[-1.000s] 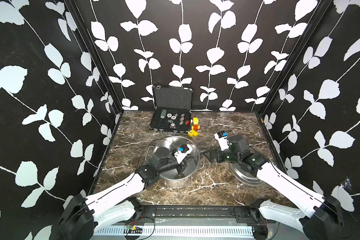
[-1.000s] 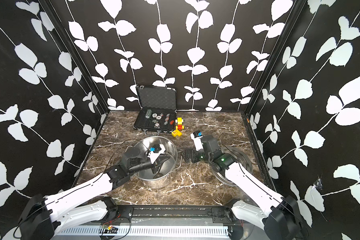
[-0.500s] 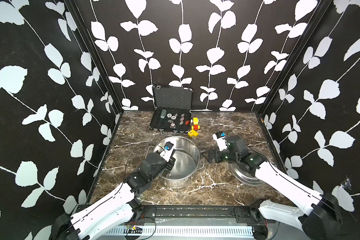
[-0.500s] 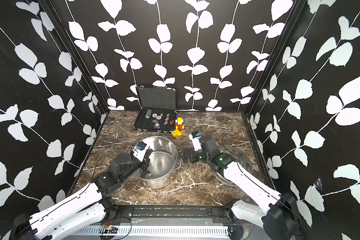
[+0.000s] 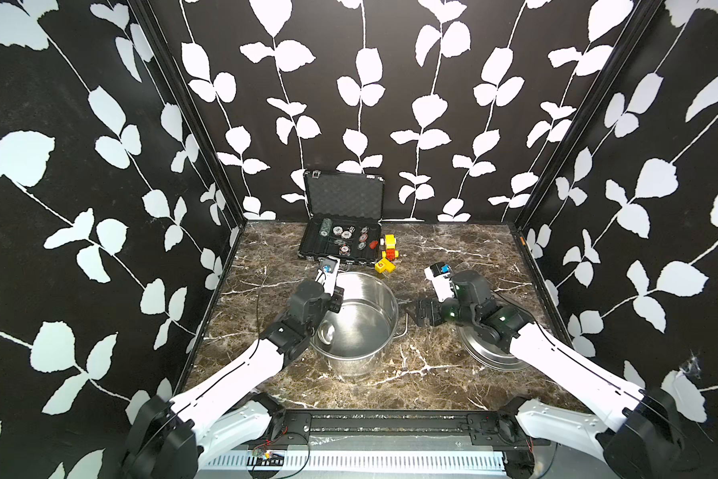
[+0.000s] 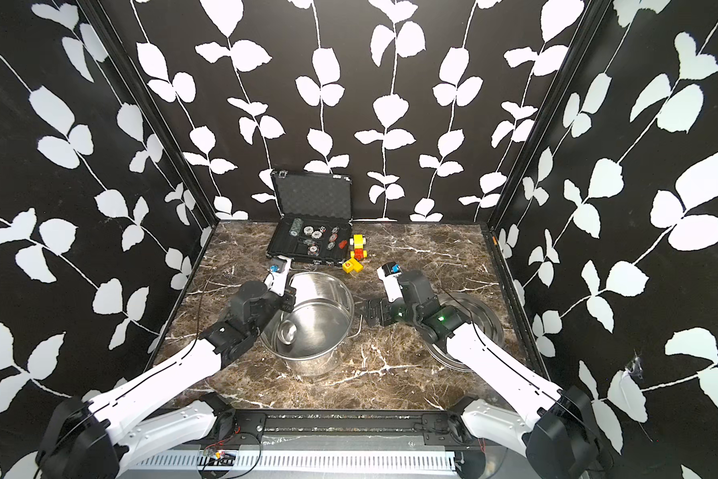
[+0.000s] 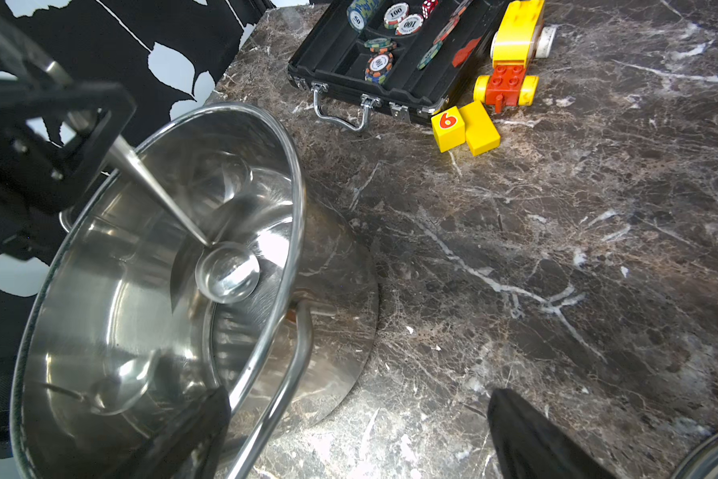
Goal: Stir the soup with a spoon
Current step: Stir the soup in the pan with a stick.
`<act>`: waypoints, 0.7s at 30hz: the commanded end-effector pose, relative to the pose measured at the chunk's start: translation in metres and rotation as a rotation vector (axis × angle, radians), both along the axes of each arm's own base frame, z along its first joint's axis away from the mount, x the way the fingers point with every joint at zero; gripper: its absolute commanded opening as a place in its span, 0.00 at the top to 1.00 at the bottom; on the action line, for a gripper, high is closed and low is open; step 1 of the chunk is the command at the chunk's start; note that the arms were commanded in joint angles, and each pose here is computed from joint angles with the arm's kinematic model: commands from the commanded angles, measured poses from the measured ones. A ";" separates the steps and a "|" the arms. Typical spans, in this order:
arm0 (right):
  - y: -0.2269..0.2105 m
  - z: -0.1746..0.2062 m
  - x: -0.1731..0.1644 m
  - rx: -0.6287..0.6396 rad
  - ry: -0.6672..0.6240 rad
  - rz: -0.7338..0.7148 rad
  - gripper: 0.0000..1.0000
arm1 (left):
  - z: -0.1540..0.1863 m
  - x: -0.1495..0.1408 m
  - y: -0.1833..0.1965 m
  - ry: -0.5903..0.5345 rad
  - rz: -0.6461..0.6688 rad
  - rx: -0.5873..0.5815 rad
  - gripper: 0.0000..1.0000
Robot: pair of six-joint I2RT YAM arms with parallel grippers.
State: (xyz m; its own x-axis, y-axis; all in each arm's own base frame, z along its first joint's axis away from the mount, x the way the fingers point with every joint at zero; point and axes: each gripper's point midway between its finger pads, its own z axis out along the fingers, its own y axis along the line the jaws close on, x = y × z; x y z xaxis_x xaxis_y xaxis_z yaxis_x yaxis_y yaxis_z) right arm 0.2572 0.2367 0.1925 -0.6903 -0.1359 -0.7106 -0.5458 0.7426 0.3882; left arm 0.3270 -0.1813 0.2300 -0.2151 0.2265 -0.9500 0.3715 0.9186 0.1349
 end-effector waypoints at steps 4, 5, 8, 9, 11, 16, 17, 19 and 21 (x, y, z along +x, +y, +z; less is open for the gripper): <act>-0.002 0.019 -0.002 0.009 -0.055 -0.001 0.01 | 0.026 0.015 -0.056 -0.032 -0.230 -0.038 1.00; -0.002 0.019 -0.002 0.011 -0.055 -0.003 0.01 | 0.027 0.015 -0.066 -0.030 -0.274 -0.049 1.00; -0.003 0.019 -0.002 0.013 -0.054 -0.010 0.01 | 0.037 0.013 -0.092 -0.029 -0.390 -0.123 1.00; -0.004 0.019 -0.002 0.014 -0.054 -0.012 0.01 | 0.040 0.010 -0.100 -0.036 -0.430 -0.145 1.00; -0.004 0.019 -0.003 0.014 -0.055 -0.015 0.01 | 0.046 0.001 -0.116 -0.040 -0.510 -0.171 1.00; -0.005 0.017 -0.002 0.008 -0.056 -0.018 0.01 | 0.050 -0.036 -0.151 -0.046 -0.698 -0.155 1.00; -0.005 0.017 -0.001 0.006 -0.055 -0.018 0.01 | 0.050 -0.046 -0.156 -0.046 -0.734 -0.151 1.00; -0.004 0.016 -0.001 0.006 -0.055 -0.017 0.01 | 0.049 -0.060 -0.162 -0.039 -0.784 -0.152 1.00; -0.003 0.016 0.000 0.009 -0.054 -0.016 0.01 | 0.048 -0.072 -0.164 -0.034 -0.821 -0.157 1.00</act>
